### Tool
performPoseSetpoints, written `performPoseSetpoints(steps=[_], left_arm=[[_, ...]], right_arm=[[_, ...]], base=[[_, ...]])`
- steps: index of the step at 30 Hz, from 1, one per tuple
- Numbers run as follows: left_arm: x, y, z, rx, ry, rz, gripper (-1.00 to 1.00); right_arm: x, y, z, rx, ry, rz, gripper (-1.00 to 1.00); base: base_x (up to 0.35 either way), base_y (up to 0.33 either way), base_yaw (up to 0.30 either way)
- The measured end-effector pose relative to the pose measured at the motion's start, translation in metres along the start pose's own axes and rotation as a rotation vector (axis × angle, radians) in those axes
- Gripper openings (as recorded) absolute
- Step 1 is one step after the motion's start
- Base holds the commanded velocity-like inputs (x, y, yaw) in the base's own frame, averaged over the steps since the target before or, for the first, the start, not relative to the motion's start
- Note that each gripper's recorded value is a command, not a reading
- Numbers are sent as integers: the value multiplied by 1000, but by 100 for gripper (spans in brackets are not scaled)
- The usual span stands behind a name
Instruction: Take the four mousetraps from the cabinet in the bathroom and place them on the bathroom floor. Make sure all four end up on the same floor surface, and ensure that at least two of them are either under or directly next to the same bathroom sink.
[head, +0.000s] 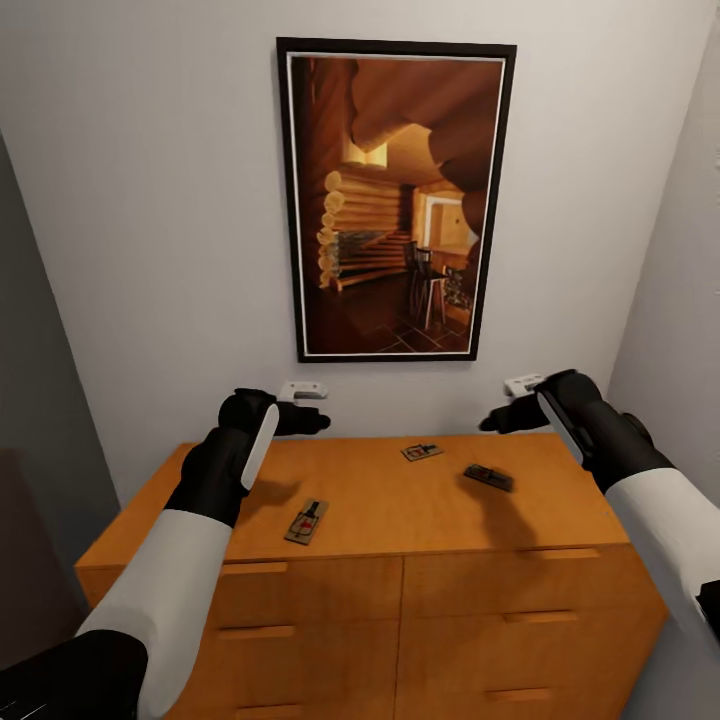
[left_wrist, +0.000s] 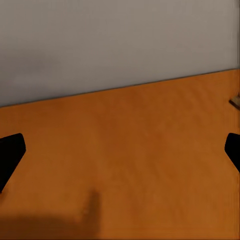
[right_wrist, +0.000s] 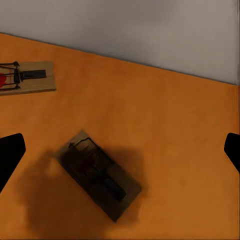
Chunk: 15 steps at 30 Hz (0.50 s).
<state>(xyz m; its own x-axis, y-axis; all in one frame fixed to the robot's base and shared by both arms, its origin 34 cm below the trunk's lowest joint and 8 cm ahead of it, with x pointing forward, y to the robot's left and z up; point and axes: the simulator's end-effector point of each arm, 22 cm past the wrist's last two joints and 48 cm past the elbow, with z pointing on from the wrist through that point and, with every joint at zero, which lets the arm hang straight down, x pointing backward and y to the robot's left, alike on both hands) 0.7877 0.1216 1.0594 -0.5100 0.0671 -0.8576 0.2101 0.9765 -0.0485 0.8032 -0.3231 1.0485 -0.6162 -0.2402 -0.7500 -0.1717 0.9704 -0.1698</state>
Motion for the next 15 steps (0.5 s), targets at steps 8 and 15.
performPoseSetpoints(steps=[8, 15], left_arm=[[0, 0, 0, 0, 0, 0, 100], [0, 0, 0, 0, 1, 0, 100]], right_arm=[[-1, 0, 0, -2, -2, 3, 100], [-1, 0, -1, -4, -4, 6, 100]], base=[[0, -38, 0], [0, -7, 0]])
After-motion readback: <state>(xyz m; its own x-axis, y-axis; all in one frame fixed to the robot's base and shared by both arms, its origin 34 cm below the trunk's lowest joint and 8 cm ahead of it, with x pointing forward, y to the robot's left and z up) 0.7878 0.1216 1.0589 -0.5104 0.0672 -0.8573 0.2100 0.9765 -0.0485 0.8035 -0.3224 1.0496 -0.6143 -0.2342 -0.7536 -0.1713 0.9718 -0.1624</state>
